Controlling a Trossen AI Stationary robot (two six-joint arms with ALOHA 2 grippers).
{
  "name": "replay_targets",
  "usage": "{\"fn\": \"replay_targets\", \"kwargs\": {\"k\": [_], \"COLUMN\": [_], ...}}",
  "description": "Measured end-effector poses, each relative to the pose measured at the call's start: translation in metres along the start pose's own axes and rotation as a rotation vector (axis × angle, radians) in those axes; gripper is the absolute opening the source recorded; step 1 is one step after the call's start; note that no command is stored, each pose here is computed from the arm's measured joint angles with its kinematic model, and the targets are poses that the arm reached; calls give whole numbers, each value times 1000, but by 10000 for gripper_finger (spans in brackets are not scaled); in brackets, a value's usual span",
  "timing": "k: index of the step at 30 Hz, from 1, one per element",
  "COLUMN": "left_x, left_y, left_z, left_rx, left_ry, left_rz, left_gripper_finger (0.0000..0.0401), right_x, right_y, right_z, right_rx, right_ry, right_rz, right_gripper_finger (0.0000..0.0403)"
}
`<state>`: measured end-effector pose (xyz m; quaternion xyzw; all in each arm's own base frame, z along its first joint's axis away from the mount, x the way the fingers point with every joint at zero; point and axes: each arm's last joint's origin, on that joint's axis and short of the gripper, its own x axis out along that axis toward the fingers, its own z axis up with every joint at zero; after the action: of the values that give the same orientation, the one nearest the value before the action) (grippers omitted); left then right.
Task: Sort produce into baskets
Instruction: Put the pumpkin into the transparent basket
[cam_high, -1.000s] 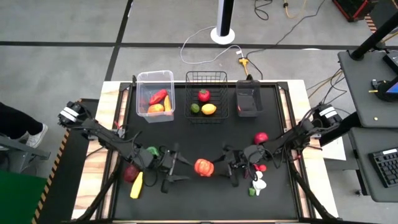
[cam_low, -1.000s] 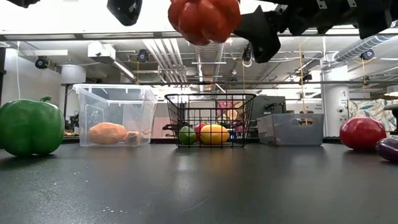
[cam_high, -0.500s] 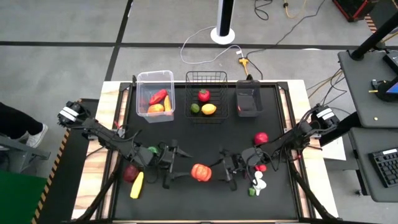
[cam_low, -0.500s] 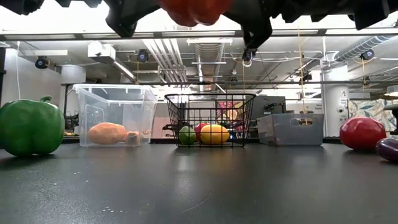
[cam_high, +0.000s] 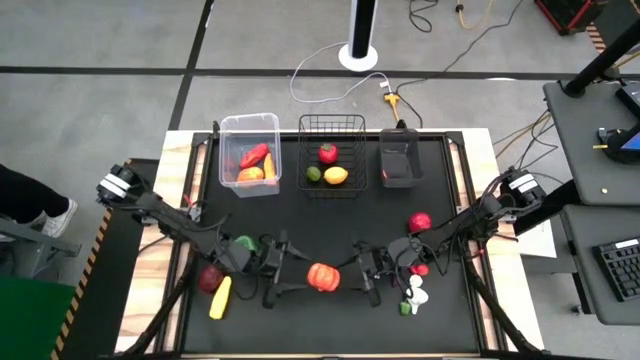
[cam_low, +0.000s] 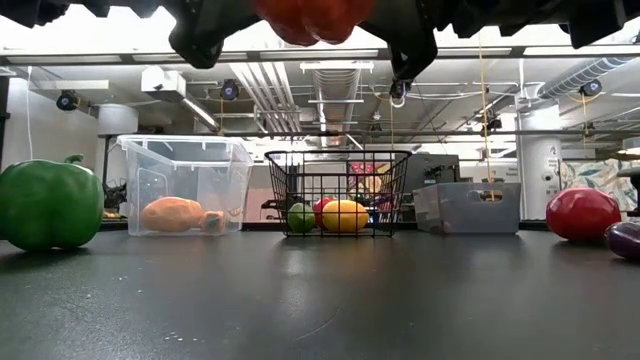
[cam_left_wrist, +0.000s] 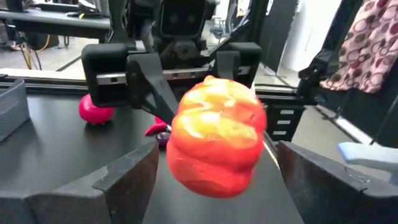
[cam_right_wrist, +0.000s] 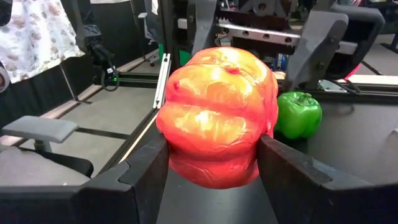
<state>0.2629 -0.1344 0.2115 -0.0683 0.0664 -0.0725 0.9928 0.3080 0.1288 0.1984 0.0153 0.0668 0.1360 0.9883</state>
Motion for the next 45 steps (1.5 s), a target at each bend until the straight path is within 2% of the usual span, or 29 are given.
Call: {"fn": "replay_targets", "kwargs": {"k": [12, 15, 21, 29, 36, 45], "left_x": [30, 29, 27, 24, 7, -36], "left_y": [-9, -9, -8, -6, 0, 16], "left_z": [-4, -3, -3, 2, 18, 50], "left_rx": [143, 143, 147, 146, 138, 174], "left_ry": [26, 22, 25, 25, 68, 90], "left_rz": [6, 7, 10, 28, 123, 385], "left_gripper_finger": [307, 290, 216, 216, 221, 217], "right_x": [0, 0, 0, 0, -4, -11], "right_y": [0, 0, 0, -1, -6, -19], "right_z": [0, 0, 0, 2, 8, 16], "right_rx": [0, -1, 0, 50, 77, 139], "right_ry": [5, 4, 2, 2, 3, 28], "right_rz": [10, 10, 5, -12, -48, -151], "right_gripper_finger": [221, 221, 222, 268, 304, 305]}}
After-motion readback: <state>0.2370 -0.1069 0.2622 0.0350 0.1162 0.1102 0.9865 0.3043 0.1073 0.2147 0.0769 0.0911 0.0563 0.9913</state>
